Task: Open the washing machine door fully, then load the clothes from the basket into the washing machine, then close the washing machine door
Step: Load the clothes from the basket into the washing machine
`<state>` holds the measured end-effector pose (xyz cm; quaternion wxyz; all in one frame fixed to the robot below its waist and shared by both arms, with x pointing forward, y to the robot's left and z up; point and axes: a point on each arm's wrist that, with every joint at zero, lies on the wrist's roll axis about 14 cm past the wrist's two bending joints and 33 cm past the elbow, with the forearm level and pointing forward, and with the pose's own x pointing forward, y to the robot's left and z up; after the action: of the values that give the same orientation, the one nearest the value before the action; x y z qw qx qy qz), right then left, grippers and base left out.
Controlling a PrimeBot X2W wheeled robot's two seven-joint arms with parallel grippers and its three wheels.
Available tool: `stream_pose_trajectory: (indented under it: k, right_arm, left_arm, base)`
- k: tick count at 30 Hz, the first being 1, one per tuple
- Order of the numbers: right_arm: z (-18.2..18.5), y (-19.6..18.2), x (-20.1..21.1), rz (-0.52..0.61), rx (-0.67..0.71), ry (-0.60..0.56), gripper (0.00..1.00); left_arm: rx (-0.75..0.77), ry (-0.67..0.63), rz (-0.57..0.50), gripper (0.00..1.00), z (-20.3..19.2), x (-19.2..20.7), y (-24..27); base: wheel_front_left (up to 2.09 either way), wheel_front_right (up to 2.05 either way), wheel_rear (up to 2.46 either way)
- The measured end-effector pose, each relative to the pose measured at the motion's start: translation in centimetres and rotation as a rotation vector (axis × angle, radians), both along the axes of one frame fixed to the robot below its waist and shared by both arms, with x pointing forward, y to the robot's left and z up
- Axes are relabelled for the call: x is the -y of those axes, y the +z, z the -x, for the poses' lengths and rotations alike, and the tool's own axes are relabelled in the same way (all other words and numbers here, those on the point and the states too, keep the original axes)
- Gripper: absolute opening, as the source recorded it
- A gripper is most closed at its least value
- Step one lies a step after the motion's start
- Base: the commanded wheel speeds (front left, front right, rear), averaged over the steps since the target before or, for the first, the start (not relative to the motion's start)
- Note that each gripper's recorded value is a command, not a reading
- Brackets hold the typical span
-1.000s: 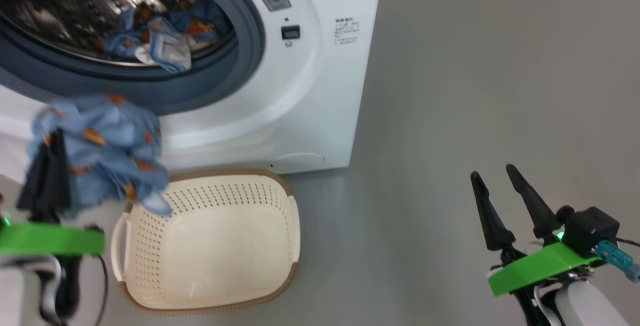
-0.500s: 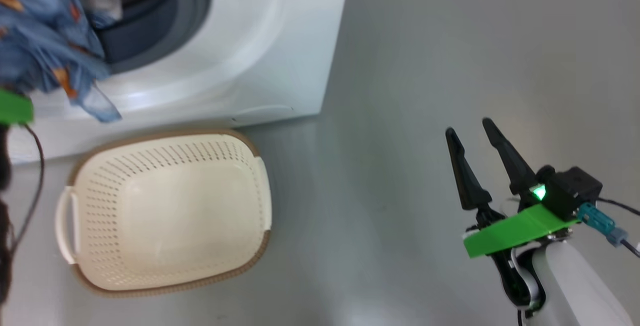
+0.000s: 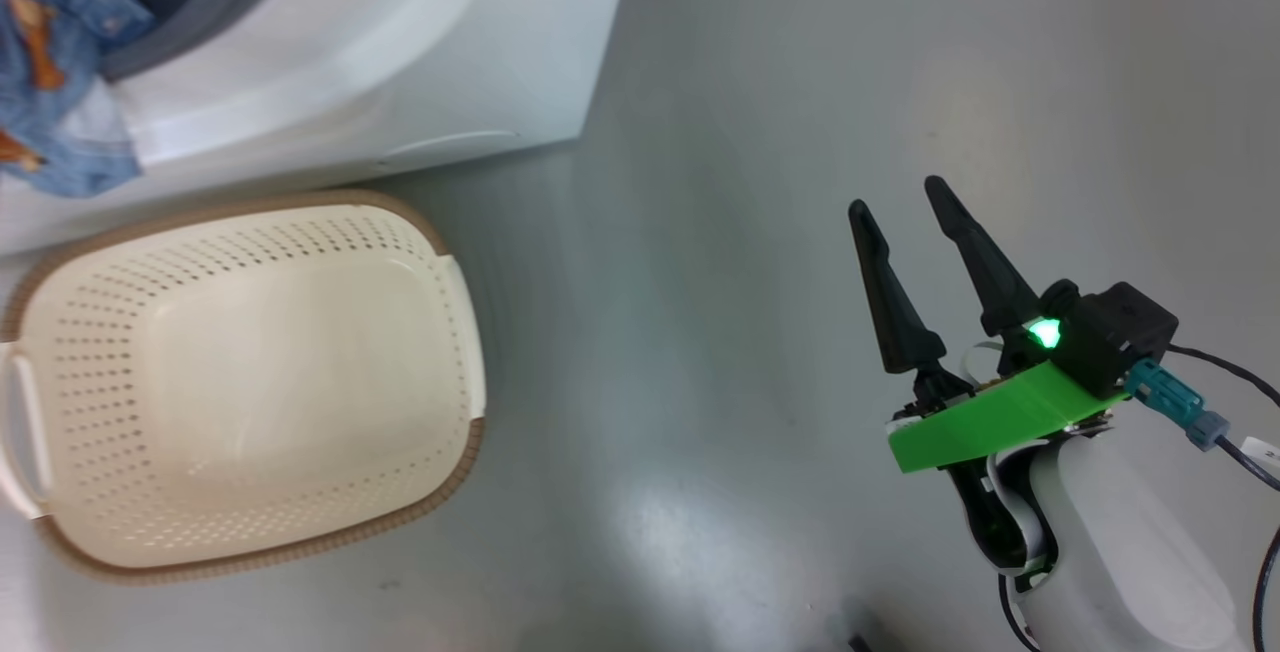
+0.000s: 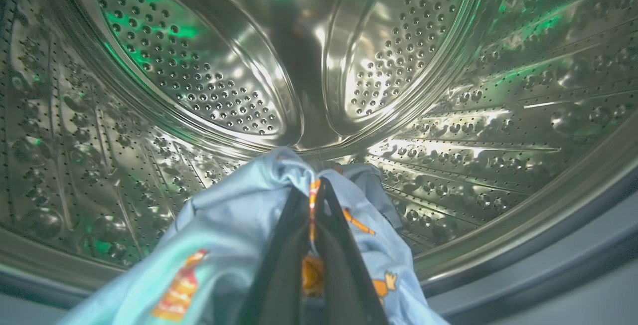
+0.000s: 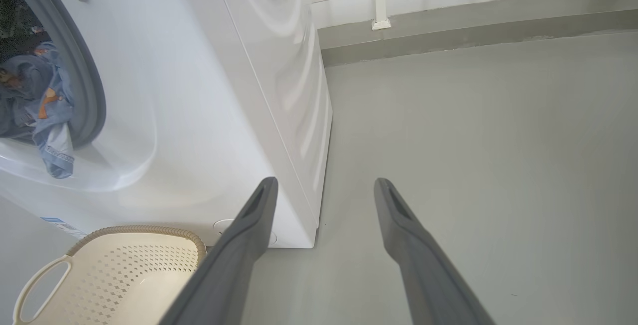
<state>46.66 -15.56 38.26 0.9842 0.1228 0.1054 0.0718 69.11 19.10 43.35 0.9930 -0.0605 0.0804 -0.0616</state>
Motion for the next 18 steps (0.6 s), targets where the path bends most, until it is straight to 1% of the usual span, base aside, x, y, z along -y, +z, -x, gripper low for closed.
stream_pose_trajectory:
  k: [5, 8, 14, 18]
  right_arm:
    - [0.0, -0.8, 0.3, 0.003, -0.019, -0.011, 1.0]
    - [-0.1, -1.2, 0.7, 0.009, -0.026, -0.02, 1.0]
    - [0.2, -2.3, 1.2, 0.017, -0.054, -0.036, 1.0]
    - [0.2, -2.9, 1.2, 0.017, -0.067, -0.037, 1.0]
  left_arm:
    - [-0.038, 0.003, -0.011, 0.0, -1.6, 0.2, -1.5]
    - [-0.027, 0.003, -0.021, 0.0, -2.6, 0.2, -1.7]
    - [0.09, 0.003, -0.016, 0.0, -5.0, 0.4, 0.8]
    - [0.258, 0.002, -0.012, 0.0, -6.4, 0.3, 5.5]
  base:
    - [0.0, 0.0, 0.0]
    - [0.0, 0.0, 0.0]
    - [0.0, 0.0, 0.0]
    - [0.0, 0.0, 0.0]
